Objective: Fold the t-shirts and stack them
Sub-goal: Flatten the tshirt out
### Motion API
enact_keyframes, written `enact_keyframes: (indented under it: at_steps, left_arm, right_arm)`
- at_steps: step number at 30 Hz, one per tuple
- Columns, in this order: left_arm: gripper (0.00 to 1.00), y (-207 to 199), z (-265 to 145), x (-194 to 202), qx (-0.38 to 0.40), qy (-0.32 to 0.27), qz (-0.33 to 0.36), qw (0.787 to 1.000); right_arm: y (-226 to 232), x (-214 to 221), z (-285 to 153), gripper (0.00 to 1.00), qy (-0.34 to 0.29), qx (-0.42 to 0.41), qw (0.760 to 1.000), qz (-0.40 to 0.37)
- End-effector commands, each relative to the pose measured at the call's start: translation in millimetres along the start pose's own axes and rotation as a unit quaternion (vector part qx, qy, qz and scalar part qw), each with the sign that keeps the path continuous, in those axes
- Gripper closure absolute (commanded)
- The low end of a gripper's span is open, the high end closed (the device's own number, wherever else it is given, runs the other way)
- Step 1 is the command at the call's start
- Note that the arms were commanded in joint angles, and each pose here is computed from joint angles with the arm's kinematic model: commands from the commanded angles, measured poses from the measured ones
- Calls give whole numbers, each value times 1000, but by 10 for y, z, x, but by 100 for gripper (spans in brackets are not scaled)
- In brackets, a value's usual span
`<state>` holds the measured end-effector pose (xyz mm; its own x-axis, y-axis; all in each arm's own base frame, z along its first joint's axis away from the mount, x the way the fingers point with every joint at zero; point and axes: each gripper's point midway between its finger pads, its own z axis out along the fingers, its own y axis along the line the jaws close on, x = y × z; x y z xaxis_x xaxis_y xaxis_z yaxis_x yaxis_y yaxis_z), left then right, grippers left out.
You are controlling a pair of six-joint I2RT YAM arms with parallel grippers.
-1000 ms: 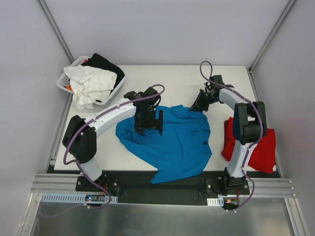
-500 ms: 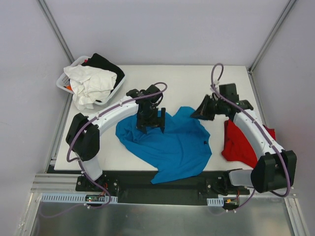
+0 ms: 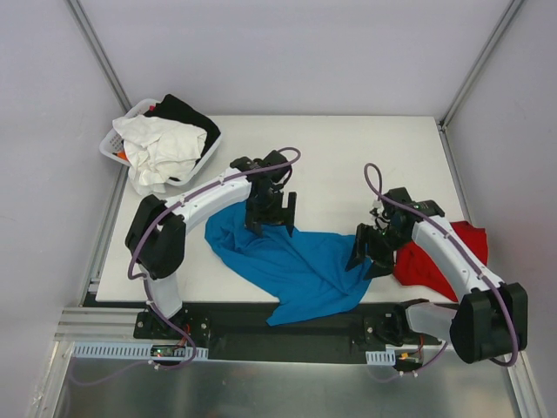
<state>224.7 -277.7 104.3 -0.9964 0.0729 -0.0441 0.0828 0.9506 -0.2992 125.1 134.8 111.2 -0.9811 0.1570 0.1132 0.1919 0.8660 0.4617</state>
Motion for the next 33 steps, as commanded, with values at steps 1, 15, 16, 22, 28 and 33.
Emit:
enact_keyframes:
  at_steps: [1,15,16,22,28,33]
  left_arm:
    - [12,-170,-76,-78,25,-6,27,999]
    - [13,-62,-107,48,16,-4,19,1000]
    - [13,-51,-115,50,14,-6,17,1000]
    - [13,-19,-195,88,15,-17,16,1000]
    - [13,30,-220,132,11,-20,18,1000]
    - [12,62,-224,138,4,-22,23,999]
  right_arm:
    - [-111,45,-160,28,10,56,998,-6]
    - [-193,-409,275,22,-15,60,998,-11]
    - [-208,-395,358,24,-8,53,999,-4]
    - [49,-722,660,42,-27,-32,999,-20]
    - [142,-897,777,44,-25,-53,998,-18]
    - [80,-803,715,42,-23,-40,999,-21]
